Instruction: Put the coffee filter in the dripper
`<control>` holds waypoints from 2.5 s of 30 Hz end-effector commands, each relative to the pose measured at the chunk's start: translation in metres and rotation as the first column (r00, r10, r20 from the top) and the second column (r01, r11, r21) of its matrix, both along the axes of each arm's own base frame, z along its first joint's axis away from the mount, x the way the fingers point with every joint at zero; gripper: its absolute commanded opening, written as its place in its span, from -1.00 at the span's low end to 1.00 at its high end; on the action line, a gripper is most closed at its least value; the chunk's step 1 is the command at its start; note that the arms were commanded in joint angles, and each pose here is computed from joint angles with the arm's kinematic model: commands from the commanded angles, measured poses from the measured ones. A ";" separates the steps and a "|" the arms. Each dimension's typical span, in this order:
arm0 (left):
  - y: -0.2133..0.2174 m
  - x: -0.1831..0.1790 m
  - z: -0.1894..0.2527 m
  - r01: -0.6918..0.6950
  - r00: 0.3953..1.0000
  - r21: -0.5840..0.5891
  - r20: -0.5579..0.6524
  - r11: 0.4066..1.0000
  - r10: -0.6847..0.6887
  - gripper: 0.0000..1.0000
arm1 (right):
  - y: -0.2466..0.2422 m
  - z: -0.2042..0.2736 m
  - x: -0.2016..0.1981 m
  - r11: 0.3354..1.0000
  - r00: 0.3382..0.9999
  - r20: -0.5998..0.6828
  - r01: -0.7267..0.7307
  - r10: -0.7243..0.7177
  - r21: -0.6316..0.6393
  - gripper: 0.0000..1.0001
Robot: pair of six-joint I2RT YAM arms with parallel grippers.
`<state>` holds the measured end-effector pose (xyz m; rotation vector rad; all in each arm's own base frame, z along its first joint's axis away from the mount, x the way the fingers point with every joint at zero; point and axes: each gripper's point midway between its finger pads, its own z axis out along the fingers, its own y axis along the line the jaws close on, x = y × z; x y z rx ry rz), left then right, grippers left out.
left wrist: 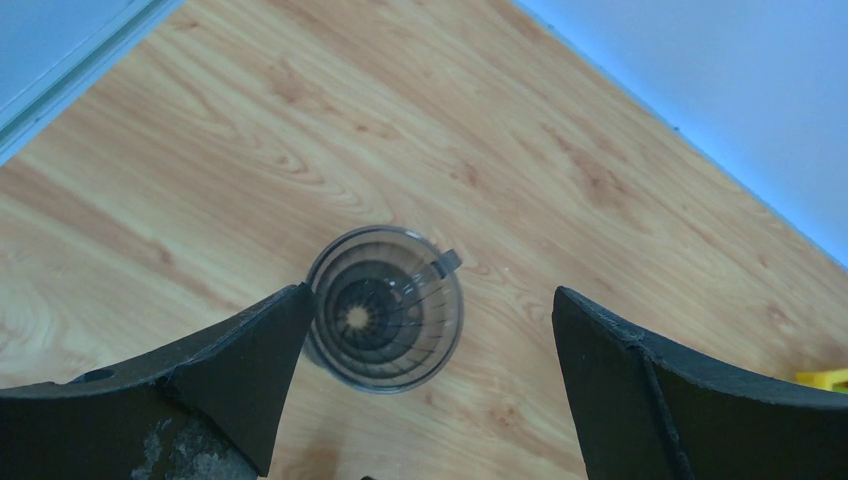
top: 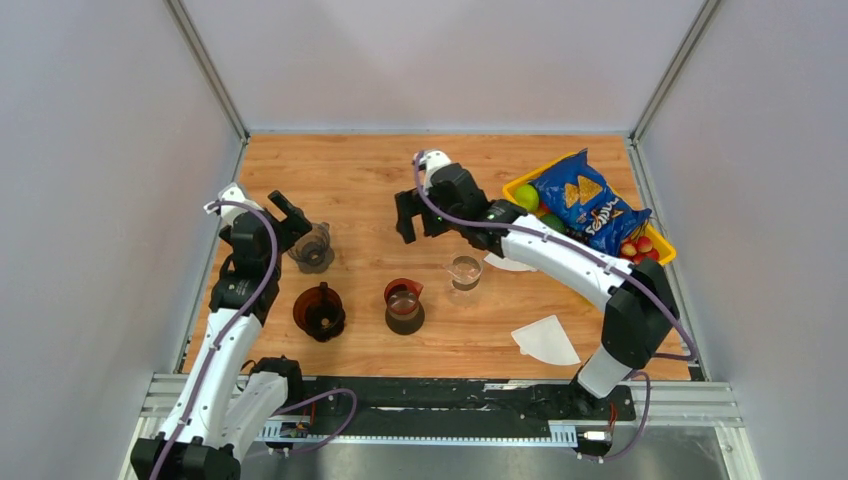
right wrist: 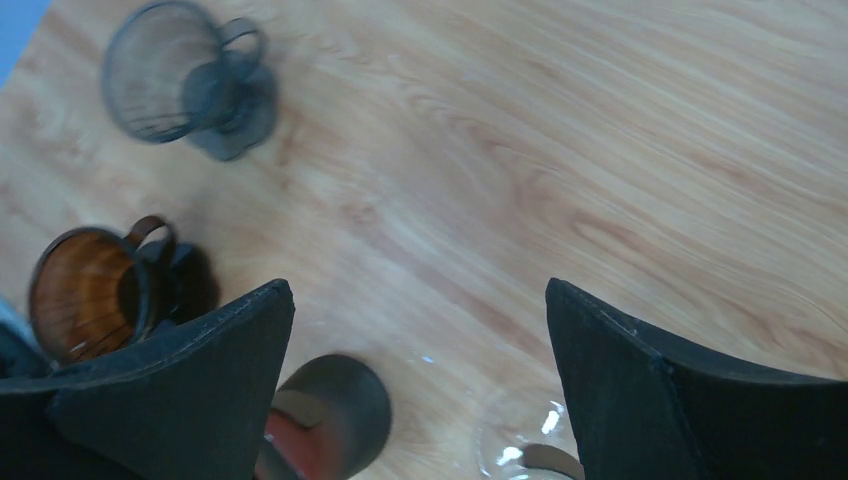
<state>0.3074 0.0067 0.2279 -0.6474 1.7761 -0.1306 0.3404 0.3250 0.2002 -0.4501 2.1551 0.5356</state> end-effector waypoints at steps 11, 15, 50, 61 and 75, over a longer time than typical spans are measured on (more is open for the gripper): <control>0.035 -0.034 -0.011 -0.259 0.965 -0.052 -0.061 0.964 0.256 1.00 | 0.144 0.004 -0.077 0.874 0.878 0.022 -0.477 0.477 0.090 0.98; 0.039 -0.038 -0.009 -0.278 0.960 -0.056 -0.040 0.959 0.277 1.00 | 0.182 -0.013 -0.098 0.840 0.844 0.001 -0.533 0.536 0.104 0.86; 0.040 -0.043 -0.003 -0.264 0.964 -0.041 -0.001 0.964 0.265 1.00 | 0.185 0.013 -0.082 0.886 0.898 0.058 -0.439 0.435 0.148 -0.99; 0.028 -0.030 0.030 -0.200 0.967 -0.129 0.136 0.971 0.217 1.00 | -0.008 0.083 -0.002 0.979 0.999 -0.017 0.037 -0.034 0.199 -1.00; 0.001 -0.002 0.014 -0.043 0.993 -0.099 0.109 0.994 0.054 1.00 | -0.100 0.056 -0.041 0.986 0.968 -0.201 0.163 -0.152 0.041 -0.95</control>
